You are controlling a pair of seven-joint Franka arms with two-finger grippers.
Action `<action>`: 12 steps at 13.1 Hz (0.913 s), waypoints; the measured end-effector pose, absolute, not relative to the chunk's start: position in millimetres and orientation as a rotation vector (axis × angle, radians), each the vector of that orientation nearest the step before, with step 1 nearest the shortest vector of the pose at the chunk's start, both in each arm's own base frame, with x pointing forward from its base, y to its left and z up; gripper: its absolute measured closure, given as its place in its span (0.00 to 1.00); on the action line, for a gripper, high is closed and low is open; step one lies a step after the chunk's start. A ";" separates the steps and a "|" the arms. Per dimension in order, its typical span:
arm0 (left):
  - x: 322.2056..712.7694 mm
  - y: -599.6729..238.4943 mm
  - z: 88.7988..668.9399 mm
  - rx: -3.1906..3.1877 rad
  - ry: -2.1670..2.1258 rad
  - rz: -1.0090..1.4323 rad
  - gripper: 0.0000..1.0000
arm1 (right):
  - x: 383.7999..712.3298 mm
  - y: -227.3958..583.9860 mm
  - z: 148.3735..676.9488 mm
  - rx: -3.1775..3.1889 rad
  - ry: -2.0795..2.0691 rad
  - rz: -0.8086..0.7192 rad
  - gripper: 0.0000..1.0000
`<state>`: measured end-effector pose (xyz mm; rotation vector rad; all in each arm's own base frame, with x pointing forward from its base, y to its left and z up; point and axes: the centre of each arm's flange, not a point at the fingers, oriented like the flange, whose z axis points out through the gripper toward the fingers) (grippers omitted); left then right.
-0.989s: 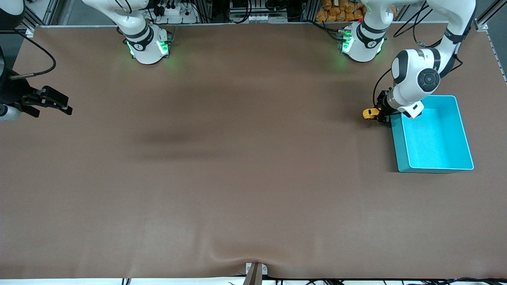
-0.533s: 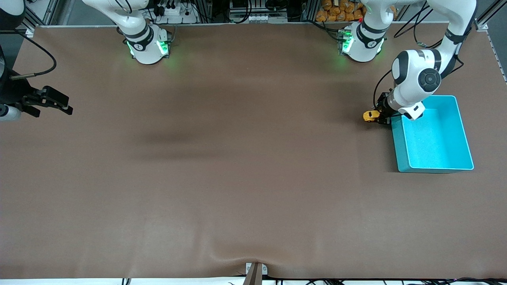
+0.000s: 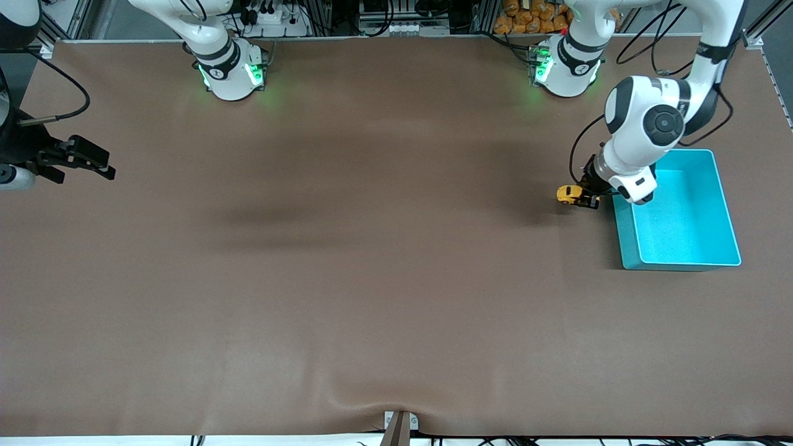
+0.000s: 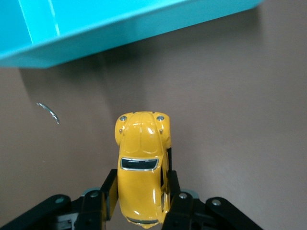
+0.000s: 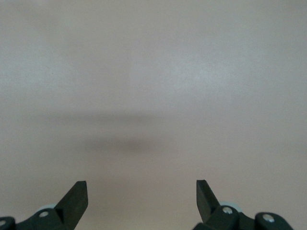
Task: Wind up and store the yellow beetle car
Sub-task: 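Close the left gripper on the car and lift it, then carry the car over the bin and lower it inside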
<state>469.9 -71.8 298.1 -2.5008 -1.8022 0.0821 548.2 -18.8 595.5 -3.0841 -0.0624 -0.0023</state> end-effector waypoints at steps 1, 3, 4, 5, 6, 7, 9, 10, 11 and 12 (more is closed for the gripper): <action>477.0 -68.8 313.8 -2.552 -1.724 0.087 0.56 | 548.2 -18.8 595.4 -3.084 -0.062 -0.002 0.00; 485.7 -48.8 329.8 -2.656 -1.538 0.073 0.56 | 548.2 -18.8 595.3 -3.084 -0.062 -0.002 0.00; 487.5 -33.7 330.6 -2.709 -1.421 0.068 0.56 | 548.2 -18.8 595.2 -3.084 -0.062 -0.001 0.00; 487.8 -18.7 330.2 -2.756 -1.307 0.073 0.56 | 548.2 -18.8 595.1 -3.084 -0.062 -0.001 0.00; 487.2 -3.2 329.6 -2.796 -1.194 0.089 0.56 | 548.2 -18.8 595.0 -3.084 -0.062 -0.001 0.00; 486.8 12.9 329.8 -2.832 -1.078 0.100 0.56 | 548.2 -18.7 594.9 -3.084 -0.062 0.000 0.00; 486.6 38.8 331.4 -2.876 -0.854 0.098 0.56 | 548.2 -18.6 594.7 -3.084 -0.063 0.000 0.00; 486.8 49.1 333.0 -2.880 -0.750 0.092 0.56 | 548.2 -18.5 594.4 -3.084 -0.063 0.001 0.00; 487.1 58.3 334.6 -2.880 -0.653 0.091 0.56 | 548.3 -18.4 594.2 -3.084 -0.063 0.002 0.00; 486.4 67.7 334.8 -2.880 -0.557 0.100 0.56 | 548.3 -18.3 594.0 -3.084 -0.064 0.002 0.00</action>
